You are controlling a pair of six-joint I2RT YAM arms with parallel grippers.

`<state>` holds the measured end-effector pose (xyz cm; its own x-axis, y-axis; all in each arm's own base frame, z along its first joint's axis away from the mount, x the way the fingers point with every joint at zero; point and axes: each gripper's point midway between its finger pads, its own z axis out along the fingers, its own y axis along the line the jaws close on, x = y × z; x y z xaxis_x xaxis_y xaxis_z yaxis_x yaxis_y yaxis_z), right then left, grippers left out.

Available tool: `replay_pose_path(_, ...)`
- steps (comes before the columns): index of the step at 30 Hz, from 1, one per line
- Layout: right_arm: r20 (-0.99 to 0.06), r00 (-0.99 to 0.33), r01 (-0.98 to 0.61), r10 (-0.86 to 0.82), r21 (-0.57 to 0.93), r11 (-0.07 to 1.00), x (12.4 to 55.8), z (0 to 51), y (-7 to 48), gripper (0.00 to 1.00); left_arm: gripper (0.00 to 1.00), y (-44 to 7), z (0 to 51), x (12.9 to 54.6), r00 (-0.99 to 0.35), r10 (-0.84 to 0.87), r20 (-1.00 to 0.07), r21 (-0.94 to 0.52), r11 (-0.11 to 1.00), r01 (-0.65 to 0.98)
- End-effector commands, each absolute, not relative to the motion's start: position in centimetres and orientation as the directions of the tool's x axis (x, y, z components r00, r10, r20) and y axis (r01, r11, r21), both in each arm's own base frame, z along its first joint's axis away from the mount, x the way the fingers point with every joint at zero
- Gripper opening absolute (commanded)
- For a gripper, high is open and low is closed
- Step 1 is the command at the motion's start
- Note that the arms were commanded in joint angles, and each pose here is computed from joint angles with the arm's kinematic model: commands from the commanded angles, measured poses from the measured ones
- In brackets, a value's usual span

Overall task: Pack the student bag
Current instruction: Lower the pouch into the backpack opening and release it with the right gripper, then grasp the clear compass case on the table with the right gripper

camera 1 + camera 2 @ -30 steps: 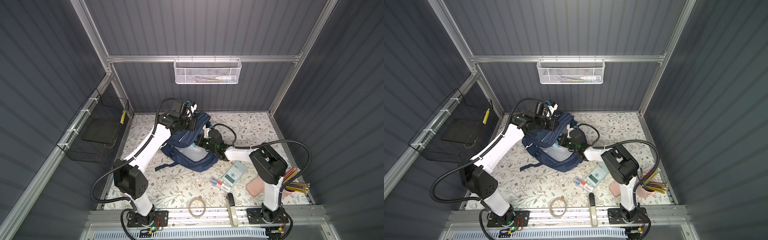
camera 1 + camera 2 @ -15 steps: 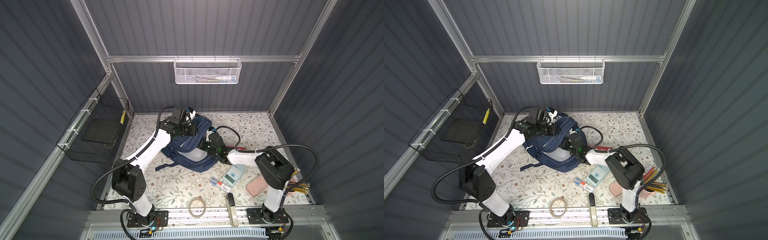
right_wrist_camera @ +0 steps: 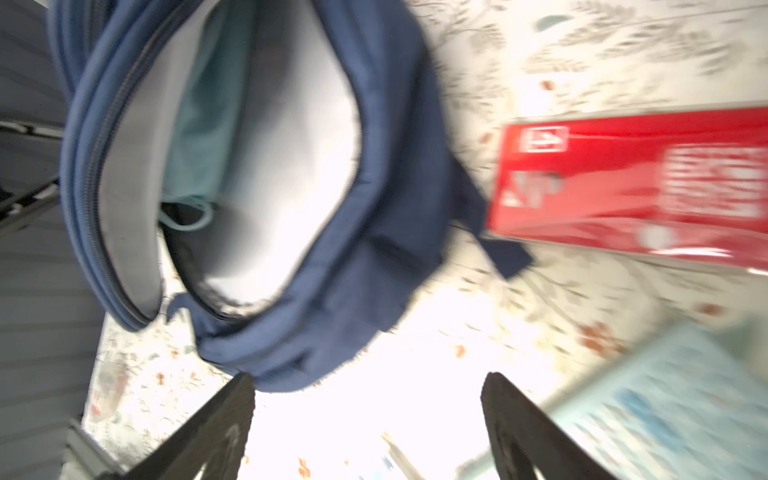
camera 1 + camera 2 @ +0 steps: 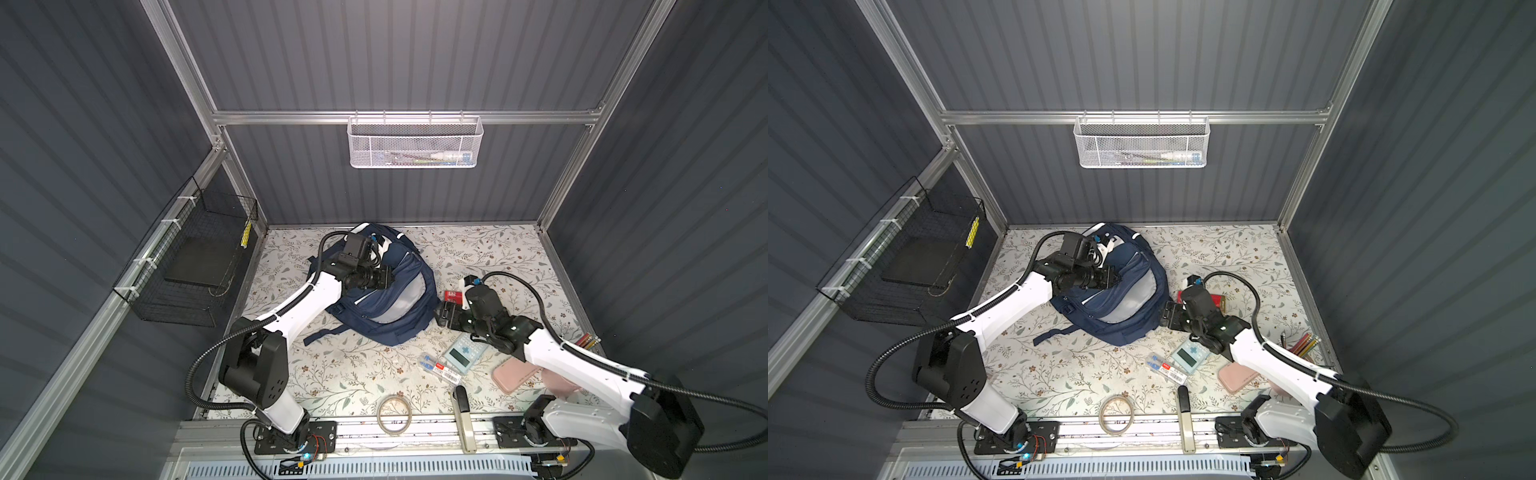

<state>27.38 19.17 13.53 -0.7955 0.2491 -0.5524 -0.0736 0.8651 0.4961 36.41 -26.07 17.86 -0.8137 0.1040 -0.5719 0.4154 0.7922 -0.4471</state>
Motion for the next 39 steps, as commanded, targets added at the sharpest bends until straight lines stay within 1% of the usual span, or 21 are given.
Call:
replay_pose_path(1, -0.493, -0.855, -0.095, 0.158, 0.45, 0.888, 24.3, 11.9, 17.0, 0.89, 0.0, -23.6, 15.5, 35.7, -0.853, 0.083, -0.514, -0.403, 0.855, 0.326)
replay_pose_path(2, -0.507, -0.856, -0.16, 0.103, 0.449, 0.879, 23.8, 12.1, 17.4, 0.89, 0.0, -23.6, 15.2, 35.4, -0.856, 0.088, -0.509, -0.405, 0.853, 0.329)
replay_pose_path(3, -0.507, -0.86, -0.191, 0.058, 0.425, 0.885, 23.2, 12.2, 17.3, 0.88, 0.0, -23.6, 15.2, 35.2, -0.856, 0.084, -0.51, -0.414, 0.849, 0.329)
replay_pose_path(5, -0.522, -0.853, -0.197, 0.015, 0.349, 0.916, 22.8, 12.1, 16.3, 0.88, 0.0, -23.8, 15.5, 35.0, -0.854, 0.076, -0.515, -0.428, 0.84, 0.333)
replay_pose_path(7, -0.533, -0.845, -0.272, -0.042, 0.361, 0.892, 22.4, 12.1, 17.2, 0.87, 0.0, -24.1, 15.8, 34.9, -0.852, 0.073, -0.518, -0.446, 0.827, 0.342)
replay_pose_path(9, -0.52, -0.845, -0.359, -0.127, 0.375, 0.854, 21.5, 11.9, 18.8, 0.84, 0.0, -24.6, 16.3, 34.8, -0.852, 0.07, -0.518, -0.48, 0.801, 0.357)
replay_pose_path(10, -0.523, -0.835, -0.388, -0.169, 0.342, 0.856, 21.4, 11.8, 19.2, 0.83, 0.0, -24.7, 16.5, 34.9, -0.85, 0.071, -0.522, -0.481, 0.799, 0.362)
replay_pose_path(12, -0.52, -0.792, -0.494, -0.32, 0.236, 0.837, 20.9, 11.6, 20.3, 0.83, 0.0, -24.7, 16.8, 35.0, -0.846, 0.075, -0.528, -0.478, 0.797, 0.369)
replay_pose_path(13, -0.498, -0.764, -0.556, -0.41, 0.185, 0.81, 20.6, 11.0, 20.9, 0.83, 0.0, -24.8, 17.0, 35.0, -0.844, 0.077, -0.531, -0.476, 0.797, 0.372)
replay_pose_path(14, -0.469, -0.728, -0.615, -0.5, 0.126, 0.778, 20.3, 10.6, 21.2, 0.83, 0.0, -25.3, 17.3, 34.7, -0.847, 0.084, -0.525, -0.501, 0.774, 0.388)
replay_pose_path(16, -0.398, -0.679, -0.682, -0.617, 0.03, 0.731, 20.3, 10.1, 20.9, 0.83, 0.0, -25.4, 17.6, 34.7, -0.846, 0.083, -0.526, -0.513, 0.763, 0.394)
replay_pose_path(18, -0.36, -0.59, -0.777, -0.722, 0.01, 0.63, 19.7, 10.2, 21.1, 0.83, 0.0, -25.3, 17.9, 34.8, -0.843, 0.073, -0.532, -0.514, 0.764, 0.391)
replay_pose_path(19, -0.361, -0.553, -0.805, -0.751, -0.003, 0.593, 19.7, 10.2, 21.2, 0.83, 0.0, -25.3, 18.0, 34.8, -0.842, 0.067, -0.535, -0.517, 0.762, 0.389)
replay_pose_path(20, -0.375, -0.532, -0.816, -0.76, -0.013, 0.578, 20.0, 10.6, 21.5, 0.83, 0.0, -25.3, 18.0, 34.8, -0.842, 0.064, -0.536, -0.522, 0.759, 0.39)
replay_pose_path(23, -0.38, -0.478, -0.866, -0.792, 0.056, 0.496, 18.8, 10.4, 22.9, 0.83, 0.0, -25.1, 18.3, 35.0, -0.838, 0.061, -0.543, -0.51, 0.769, 0.386)
replay_pose_path(25, -0.351, -0.446, -0.888, -0.823, 0.062, 0.455, 18.4, 8.9, 23.0, 0.82, 0.0, -25.0, 18.6, 35.0, -0.832, 0.061, -0.551, -0.503, 0.772, 0.389)
replay_pose_path(29, -0.249, -0.398, -0.917, -0.883, 0.093, 0.387, 17.2, 5.9, 23.9, 0.8, 0.0, -25.2, 18.5, 35.1, -0.838, 0.066, -0.542, -0.51, 0.766, 0.391)
replay_pose_path(32, -0.211, -0.363, -0.932, -0.908, 0.097, 0.35, 16.6, 4.5, 24.8, 0.78, 0.0, -25.5, 18.4, 34.9, -0.845, 0.063, -0.532, -0.526, 0.757, 0.388)
replay_pose_path(37, -0.188, -0.358, -0.933, -0.915, 0.095, 0.346, 16.5, 3.5, 25.5, 0.76, 0.0, -25.4, 18.3, 35.0, -0.845, 0.037, -0.533, -0.538, 0.756, 0.373)
replay_pose_path(39, -0.171, -0.358, -0.933, -0.918, 0.081, 0.349, 16.5, 2.9, 25.2, 0.73, 0.0, -25.5, 18.1, 35.0, -0.849, 0.039, -0.527, -0.542, 0.754, 0.371)
